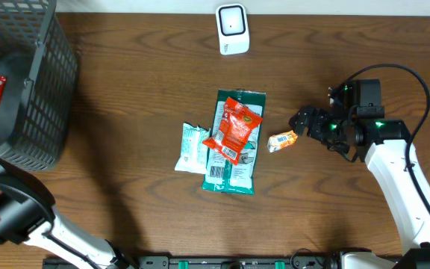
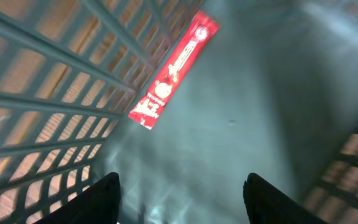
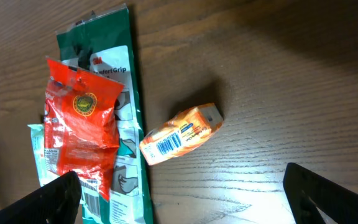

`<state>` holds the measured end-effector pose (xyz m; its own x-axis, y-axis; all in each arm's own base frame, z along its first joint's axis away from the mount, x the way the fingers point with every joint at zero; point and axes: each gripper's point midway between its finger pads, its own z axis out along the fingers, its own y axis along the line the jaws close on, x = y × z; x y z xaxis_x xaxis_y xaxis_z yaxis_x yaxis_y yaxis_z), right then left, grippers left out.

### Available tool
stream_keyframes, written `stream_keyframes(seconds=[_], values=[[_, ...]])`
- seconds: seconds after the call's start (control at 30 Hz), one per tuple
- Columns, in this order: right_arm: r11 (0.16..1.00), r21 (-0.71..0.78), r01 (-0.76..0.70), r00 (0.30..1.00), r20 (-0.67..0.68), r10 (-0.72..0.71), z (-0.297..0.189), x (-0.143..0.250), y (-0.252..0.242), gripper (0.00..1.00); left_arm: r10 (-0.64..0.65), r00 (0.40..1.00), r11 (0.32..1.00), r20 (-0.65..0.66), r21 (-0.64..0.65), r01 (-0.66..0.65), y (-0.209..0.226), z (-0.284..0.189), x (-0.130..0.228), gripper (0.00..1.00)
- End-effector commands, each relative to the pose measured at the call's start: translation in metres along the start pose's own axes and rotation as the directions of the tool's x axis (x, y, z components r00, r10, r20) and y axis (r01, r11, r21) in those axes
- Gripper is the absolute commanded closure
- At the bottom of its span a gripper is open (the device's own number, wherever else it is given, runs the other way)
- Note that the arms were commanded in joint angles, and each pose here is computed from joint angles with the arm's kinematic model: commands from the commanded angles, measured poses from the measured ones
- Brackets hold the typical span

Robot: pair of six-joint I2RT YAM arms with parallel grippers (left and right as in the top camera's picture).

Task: Scan the item barcode
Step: 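Move the left gripper back into the basket and grasp the red Nescafe stick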

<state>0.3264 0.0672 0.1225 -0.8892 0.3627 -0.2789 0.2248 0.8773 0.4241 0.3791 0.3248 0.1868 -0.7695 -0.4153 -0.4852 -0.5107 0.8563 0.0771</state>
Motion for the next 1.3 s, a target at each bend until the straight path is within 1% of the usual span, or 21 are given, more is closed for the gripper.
stream_keyframes(seconds=[0.0,0.17,0.27,0.37,0.6,0.7,0.9,1.0,1.27], values=[[1.0,-0.001,-0.008,1.0,0.011,0.008,-0.002,-0.004,0.001,0.01,0.08,0.995,0.997,-0.066,0.013,-0.079,0.009,0.039,0.012,0.35],[1.0,-0.001,-0.008,1.0,0.011,0.008,-0.002,-0.004,0.001,0.01,0.176,0.978,0.984,-0.113,0.043,-0.172,0.007,0.081,0.024,0.35],[1.0,-0.001,-0.008,1.0,0.011,0.008,-0.002,-0.004,0.001,0.01,0.179,0.979,0.983,-0.099,0.055,-0.174,0.005,0.101,0.023,0.35],[1.0,-0.001,-0.008,1.0,0.011,0.008,-0.002,-0.004,0.001,0.01,0.181,0.98,0.982,-0.083,0.074,-0.175,0.002,0.114,0.021,0.32],[1.0,-0.001,-0.008,1.0,0.011,0.008,-0.002,-0.004,0.001,0.01,0.204,0.978,0.978,-0.031,0.054,-0.202,0.006,0.13,0.01,0.32],[1.0,-0.001,-0.008,1.0,0.011,0.008,-0.002,-0.004,0.001,0.01,0.221,0.975,0.974,-0.032,0.054,-0.219,0.006,0.138,0.012,0.32],[1.0,-0.001,-0.008,1.0,0.011,0.008,-0.002,-0.004,0.001,0.01,0.209,0.977,0.977,-0.043,0.054,-0.207,0.011,0.163,0.022,0.29],[1.0,-0.001,-0.008,1.0,0.011,0.008,-0.002,-0.004,0.001,0.01,0.206,0.976,0.977,-0.063,0.063,-0.202,0.011,0.174,0.03,0.29],[1.0,-0.001,-0.008,1.0,0.011,0.008,-0.002,-0.004,0.001,0.01,0.195,0.976,0.963,-0.101,0.21,-0.17,-0.015,0.203,0.058,0.27]])
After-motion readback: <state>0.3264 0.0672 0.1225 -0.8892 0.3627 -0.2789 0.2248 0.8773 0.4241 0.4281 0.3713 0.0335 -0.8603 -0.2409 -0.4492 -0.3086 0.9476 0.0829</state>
